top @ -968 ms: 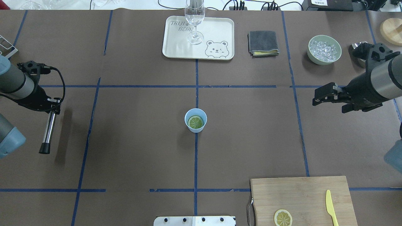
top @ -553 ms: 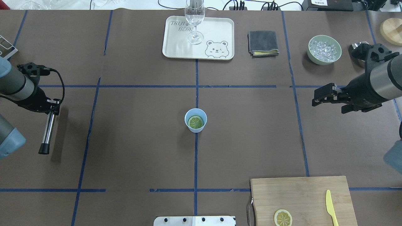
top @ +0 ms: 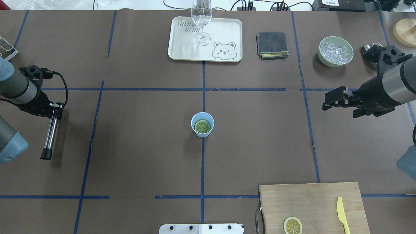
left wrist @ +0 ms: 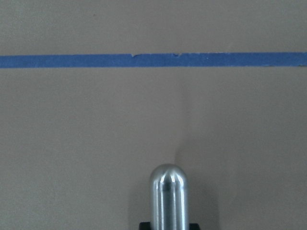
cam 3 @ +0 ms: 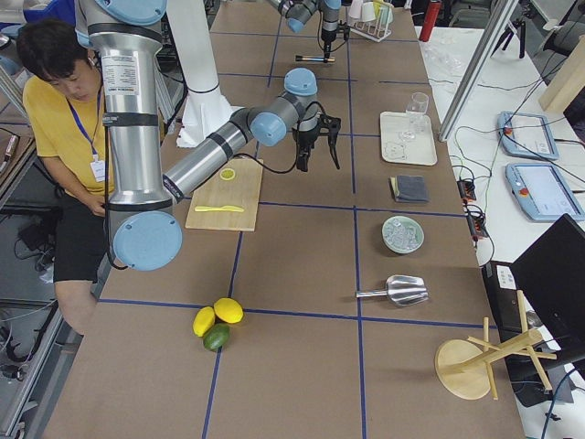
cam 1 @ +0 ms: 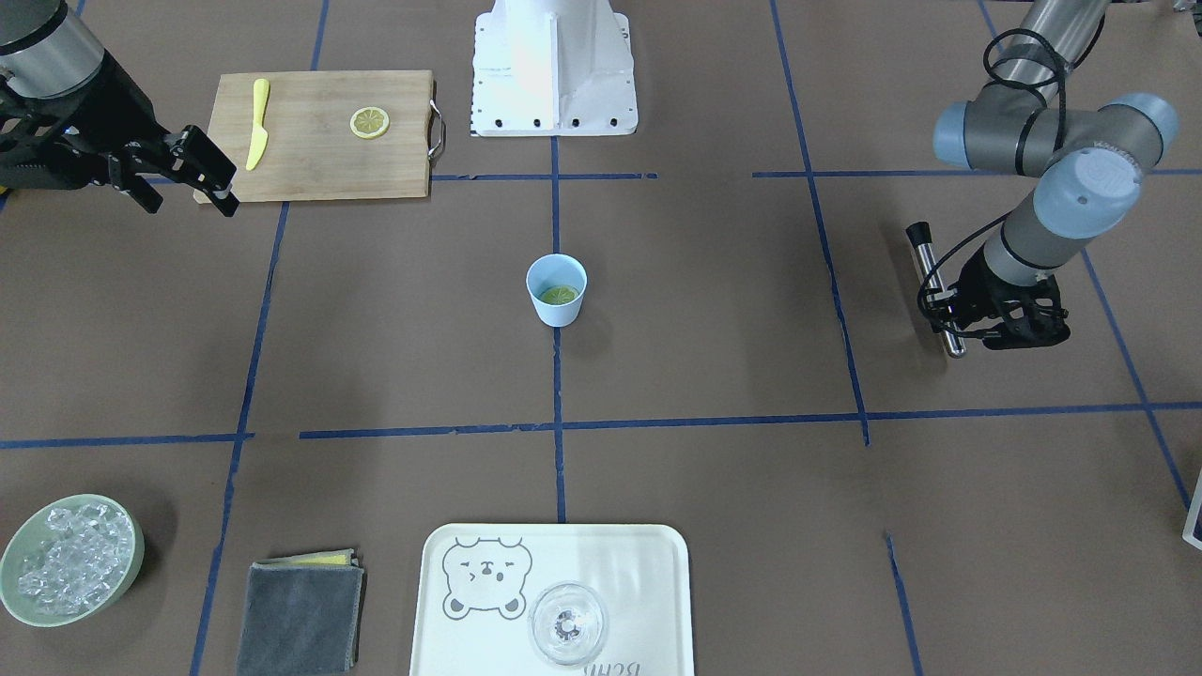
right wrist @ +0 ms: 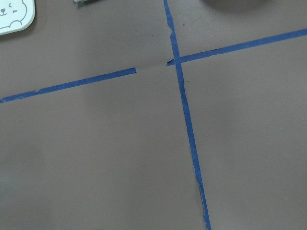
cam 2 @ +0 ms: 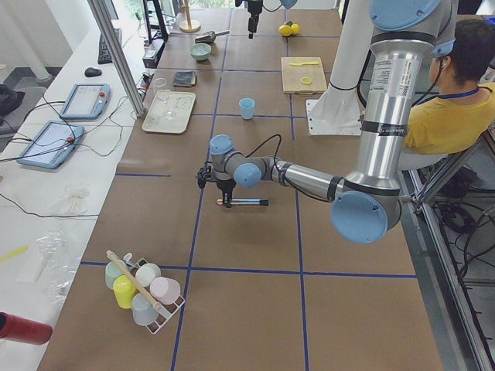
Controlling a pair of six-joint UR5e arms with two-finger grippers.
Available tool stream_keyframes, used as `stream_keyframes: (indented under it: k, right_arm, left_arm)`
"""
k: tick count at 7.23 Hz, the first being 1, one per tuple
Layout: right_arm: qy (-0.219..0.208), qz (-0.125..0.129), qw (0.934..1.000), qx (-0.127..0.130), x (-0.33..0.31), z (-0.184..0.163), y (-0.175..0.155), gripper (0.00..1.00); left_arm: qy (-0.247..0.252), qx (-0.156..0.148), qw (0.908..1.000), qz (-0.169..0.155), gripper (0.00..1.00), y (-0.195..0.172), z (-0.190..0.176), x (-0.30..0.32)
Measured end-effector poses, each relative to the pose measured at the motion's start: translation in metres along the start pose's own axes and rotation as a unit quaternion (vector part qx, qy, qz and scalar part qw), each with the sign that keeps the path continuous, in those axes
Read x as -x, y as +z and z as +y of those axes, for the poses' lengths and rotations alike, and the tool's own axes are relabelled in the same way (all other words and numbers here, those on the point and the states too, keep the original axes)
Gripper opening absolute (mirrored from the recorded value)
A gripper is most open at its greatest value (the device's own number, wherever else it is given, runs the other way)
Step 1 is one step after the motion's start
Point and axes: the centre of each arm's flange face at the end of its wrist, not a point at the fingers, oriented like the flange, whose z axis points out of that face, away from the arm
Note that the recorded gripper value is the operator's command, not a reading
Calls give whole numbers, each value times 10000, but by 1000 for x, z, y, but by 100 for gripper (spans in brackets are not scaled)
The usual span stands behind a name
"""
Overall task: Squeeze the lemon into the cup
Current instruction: 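Lower the muddler onto the table and open the left gripper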
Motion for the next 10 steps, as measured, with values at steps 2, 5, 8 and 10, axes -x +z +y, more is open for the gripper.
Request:
stream_keyframes:
  k: [2,5,8,10]
  right_arm:
    - [-1,-12,10000,6,1,1,-1,100]
    - [-7,-7,10000,7,1,1,0,100]
    - [-18,-1,10000,18,1,2,1,100]
    - [-21,5,10000,26,2,2,2,100]
  left_arm:
    - [46,-9,10000,17,0,0,1,-5]
    - [160,-13,9999,-19,5,6,6,-17]
    - [194,-12,9998,-13,100,7,6,-21]
    - [214,-76,9997,4,100,1,7,-25]
